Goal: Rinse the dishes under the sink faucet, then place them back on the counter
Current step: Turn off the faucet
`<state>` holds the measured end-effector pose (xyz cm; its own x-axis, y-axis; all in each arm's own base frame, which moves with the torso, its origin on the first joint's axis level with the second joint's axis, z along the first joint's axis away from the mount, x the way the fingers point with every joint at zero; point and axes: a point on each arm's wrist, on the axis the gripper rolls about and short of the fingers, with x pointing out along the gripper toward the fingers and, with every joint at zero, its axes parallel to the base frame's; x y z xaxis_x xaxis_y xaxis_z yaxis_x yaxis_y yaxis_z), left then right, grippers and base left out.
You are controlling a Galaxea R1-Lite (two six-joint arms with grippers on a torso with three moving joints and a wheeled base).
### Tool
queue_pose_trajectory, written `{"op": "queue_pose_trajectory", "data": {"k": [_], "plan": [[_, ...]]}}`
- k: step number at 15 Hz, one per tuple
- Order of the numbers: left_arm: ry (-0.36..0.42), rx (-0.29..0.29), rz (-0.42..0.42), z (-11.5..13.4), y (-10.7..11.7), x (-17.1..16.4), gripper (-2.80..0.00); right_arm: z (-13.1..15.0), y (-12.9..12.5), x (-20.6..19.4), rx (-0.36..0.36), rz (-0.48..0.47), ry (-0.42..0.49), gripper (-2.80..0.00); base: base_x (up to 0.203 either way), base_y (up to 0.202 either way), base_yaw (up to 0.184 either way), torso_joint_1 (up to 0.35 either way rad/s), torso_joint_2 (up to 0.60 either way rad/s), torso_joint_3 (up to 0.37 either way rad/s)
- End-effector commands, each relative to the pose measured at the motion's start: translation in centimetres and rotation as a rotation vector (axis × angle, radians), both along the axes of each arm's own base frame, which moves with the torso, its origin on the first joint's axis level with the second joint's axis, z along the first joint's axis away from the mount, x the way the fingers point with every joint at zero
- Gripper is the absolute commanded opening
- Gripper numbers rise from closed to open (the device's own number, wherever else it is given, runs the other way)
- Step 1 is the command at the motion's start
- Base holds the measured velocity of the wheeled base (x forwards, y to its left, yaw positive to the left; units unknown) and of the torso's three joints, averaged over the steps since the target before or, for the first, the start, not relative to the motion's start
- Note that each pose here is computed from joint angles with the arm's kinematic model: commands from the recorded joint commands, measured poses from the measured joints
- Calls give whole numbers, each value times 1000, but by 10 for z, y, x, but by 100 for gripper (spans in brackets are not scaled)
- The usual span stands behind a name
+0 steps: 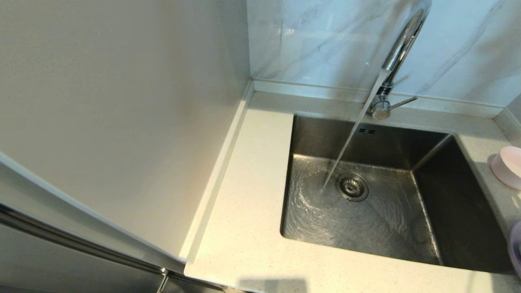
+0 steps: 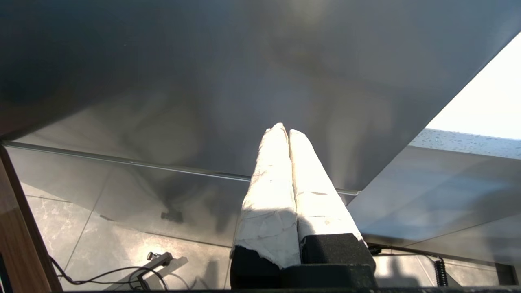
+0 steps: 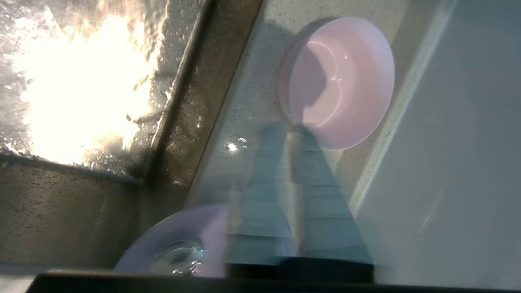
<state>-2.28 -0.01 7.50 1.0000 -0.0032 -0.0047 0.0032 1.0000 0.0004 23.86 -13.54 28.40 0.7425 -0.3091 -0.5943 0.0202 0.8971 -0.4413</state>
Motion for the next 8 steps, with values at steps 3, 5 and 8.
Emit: {"op": "queue_pose_trajectory", "data": {"k": [3,5,8], "plan": [[0,0,0,0,0,0,-280,19,35,-52,41,65,-140,-280,0,0,0,0,0,0],[0,0,0,0,0,0,-280,24,56,-75,87,87,-193,-280,0,0,0,0,0,0],[0,0,0,0,0,0,-280,12,80,-99,295,24,-31,-280,0,0,0,0,0,0]]}}
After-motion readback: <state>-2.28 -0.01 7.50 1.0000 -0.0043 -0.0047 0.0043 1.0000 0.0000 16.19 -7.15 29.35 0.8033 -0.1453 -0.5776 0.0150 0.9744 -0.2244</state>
